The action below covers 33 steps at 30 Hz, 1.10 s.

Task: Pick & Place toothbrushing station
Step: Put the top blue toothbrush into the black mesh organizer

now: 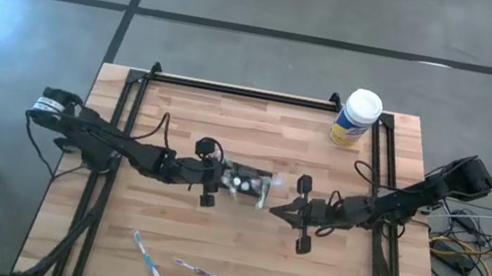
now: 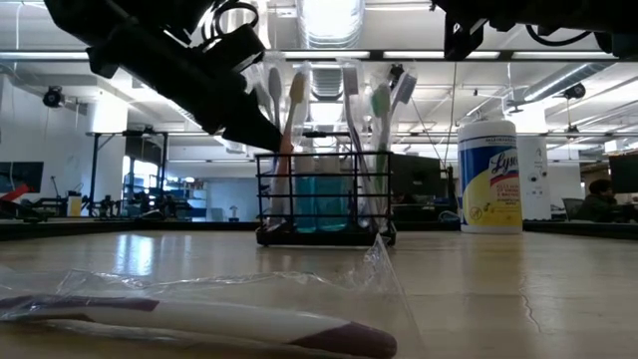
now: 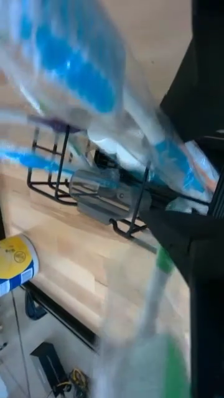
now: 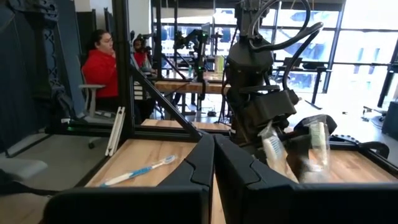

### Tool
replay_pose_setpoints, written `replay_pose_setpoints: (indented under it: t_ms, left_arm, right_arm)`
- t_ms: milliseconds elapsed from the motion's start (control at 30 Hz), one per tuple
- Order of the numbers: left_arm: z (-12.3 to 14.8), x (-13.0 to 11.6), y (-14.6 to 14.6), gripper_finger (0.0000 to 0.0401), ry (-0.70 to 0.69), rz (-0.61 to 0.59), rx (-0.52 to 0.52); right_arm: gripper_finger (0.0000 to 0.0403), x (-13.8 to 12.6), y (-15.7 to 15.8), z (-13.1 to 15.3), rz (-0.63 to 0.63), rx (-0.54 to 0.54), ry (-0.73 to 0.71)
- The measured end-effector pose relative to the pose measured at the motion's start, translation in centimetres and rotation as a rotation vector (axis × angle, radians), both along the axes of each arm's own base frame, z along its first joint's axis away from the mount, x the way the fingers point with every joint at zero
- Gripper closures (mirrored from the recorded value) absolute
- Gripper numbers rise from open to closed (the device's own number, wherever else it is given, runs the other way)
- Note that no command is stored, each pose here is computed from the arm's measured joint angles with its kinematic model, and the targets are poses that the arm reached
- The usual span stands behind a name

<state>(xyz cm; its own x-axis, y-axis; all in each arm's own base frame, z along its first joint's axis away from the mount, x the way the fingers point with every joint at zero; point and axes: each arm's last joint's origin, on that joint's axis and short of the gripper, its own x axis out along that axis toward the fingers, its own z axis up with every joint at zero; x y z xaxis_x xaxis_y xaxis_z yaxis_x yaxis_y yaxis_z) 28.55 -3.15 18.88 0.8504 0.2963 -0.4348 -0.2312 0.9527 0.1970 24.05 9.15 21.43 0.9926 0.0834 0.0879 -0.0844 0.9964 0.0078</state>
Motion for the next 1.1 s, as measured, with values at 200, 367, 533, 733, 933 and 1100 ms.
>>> replay_pose_setpoints:
  t_ms: [200,367,533,733,933,1100]
  left_arm:
    - [0.1,0.1,0.2,0.017,-0.008,0.013,-0.013]
    - [0.4,0.3,0.9,0.0167,-0.017,0.037,-0.011]
    - [0.5,0.4,1.5,0.0167,-0.008,0.042,0.009]
    - [0.5,0.4,2.2,0.0165,0.021,0.029,0.069]
    - [0.9,0.7,2.5,0.0164,0.029,-0.001,0.111]
    - [1.6,1.1,2.7,0.0158,0.023,-0.017,0.14]
  right_arm:
    - [0.0394,0.0,0.0,0.0,0.0,0.003,0.0]
    - [0.0394,0.0,0.0,0.0,0.0,0.003,-0.001]
    - [0.0394,0.0,0.0,0.0,0.0,0.003,-0.001]
    - [0.0394,0.0,0.0,0.0,0.001,0.002,-0.001]
    - [0.0394,0.0,0.0,0.0,0.001,0.003,-0.001]
    - [0.0394,0.0,0.0,0.0,0.001,0.004,-0.001]
